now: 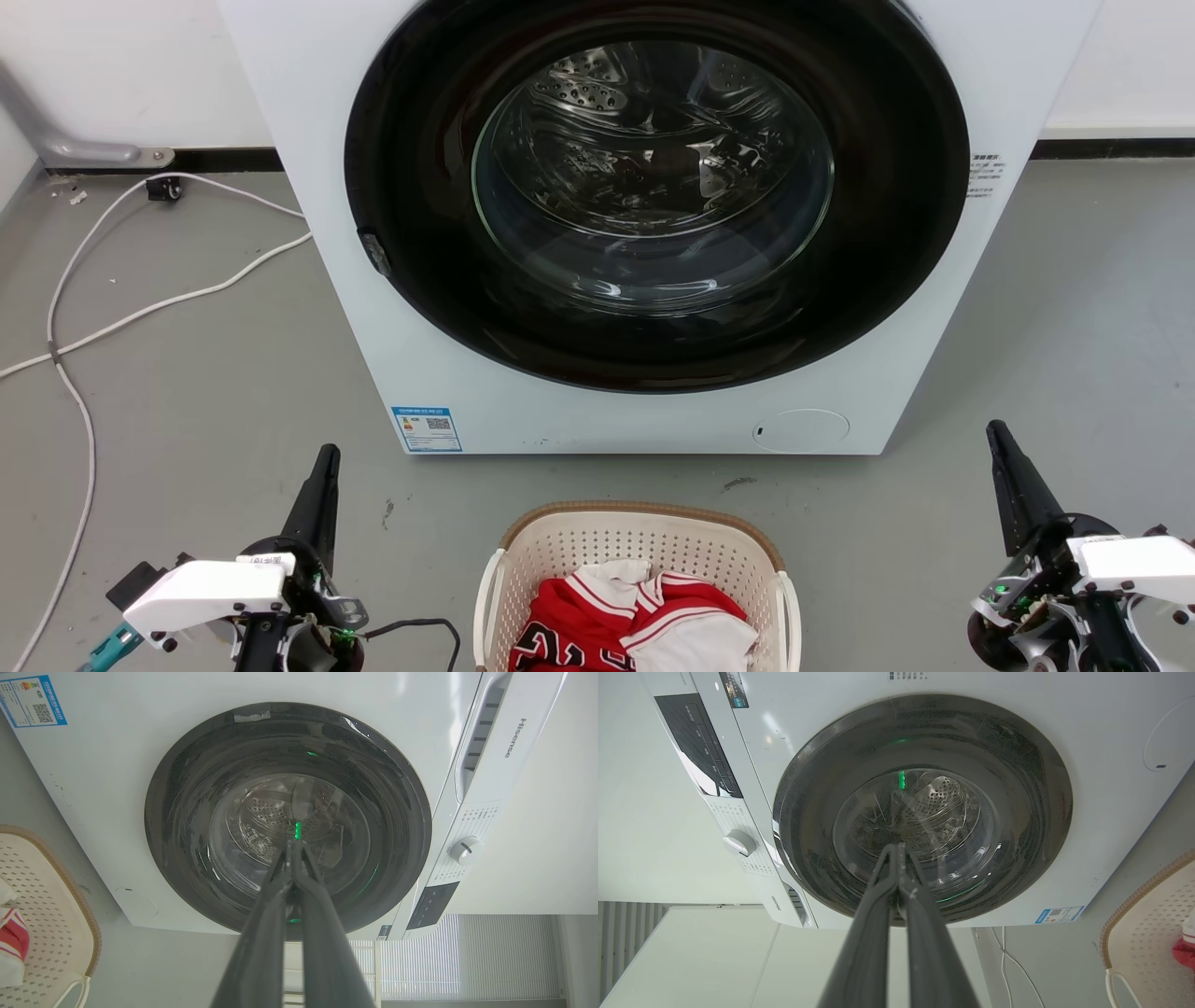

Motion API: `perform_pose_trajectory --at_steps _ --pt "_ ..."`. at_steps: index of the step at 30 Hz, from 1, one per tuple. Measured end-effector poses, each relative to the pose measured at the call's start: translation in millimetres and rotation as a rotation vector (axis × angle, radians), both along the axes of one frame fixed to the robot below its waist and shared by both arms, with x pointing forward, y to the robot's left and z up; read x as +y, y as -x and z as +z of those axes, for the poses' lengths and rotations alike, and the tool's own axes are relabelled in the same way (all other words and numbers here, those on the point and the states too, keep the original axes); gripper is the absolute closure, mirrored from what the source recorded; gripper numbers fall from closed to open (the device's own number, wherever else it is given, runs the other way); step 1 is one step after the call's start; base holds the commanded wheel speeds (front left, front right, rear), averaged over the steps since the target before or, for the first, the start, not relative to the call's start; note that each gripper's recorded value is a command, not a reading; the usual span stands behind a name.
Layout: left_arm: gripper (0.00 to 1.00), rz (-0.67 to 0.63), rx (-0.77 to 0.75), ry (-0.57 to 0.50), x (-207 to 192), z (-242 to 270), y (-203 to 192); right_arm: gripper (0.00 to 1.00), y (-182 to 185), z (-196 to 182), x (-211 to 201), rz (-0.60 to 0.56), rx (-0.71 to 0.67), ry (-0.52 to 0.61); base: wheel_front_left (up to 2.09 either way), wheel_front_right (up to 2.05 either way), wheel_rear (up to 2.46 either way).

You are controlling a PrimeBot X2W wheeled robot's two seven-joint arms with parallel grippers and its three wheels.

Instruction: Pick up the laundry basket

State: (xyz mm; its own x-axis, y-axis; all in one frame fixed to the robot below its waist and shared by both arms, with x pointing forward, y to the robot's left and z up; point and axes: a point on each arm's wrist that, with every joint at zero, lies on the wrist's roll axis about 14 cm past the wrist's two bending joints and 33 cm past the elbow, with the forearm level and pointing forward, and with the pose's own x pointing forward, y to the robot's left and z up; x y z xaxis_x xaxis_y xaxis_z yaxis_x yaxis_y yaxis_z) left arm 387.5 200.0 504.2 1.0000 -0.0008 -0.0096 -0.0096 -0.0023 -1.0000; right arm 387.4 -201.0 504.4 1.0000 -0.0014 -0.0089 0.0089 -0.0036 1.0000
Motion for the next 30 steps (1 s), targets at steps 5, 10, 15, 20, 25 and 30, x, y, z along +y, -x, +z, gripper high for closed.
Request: perform_pose_trajectory --at_steps 5,10,15,20,25,30 --pt "1.00 0.000 0.000 0.000 0 0 0 1.00 0 0 0 0.001 0.000 0.000 0.00 0.00 0.00" --pt "1.00 0.000 0.000 0.000 0 0 0 1.00 0 0 0 0.001 0.000 0.000 0.00 0.00 0.00" --pt "1.00 0.000 0.000 0.000 0 0 0 1.00 0 0 0 0.002 0.000 -0.001 0.00 0.00 0.00" --pt "0.00 0.000 0.000 0.001 0 0 0 0.00 0 0 0 0.002 0.000 -0.001 0.00 0.00 0.00" --pt "0.00 0.008 0.080 0.008 -1 -26 12 0.00 14 -28 0 -0.009 0.084 -0.009 0.00 0.00 0.00" --pt "0.00 0.023 0.065 -0.036 1 -21 11 0.00 13 -28 -1 -0.023 0.086 0.028 0.00 0.00 0.00"
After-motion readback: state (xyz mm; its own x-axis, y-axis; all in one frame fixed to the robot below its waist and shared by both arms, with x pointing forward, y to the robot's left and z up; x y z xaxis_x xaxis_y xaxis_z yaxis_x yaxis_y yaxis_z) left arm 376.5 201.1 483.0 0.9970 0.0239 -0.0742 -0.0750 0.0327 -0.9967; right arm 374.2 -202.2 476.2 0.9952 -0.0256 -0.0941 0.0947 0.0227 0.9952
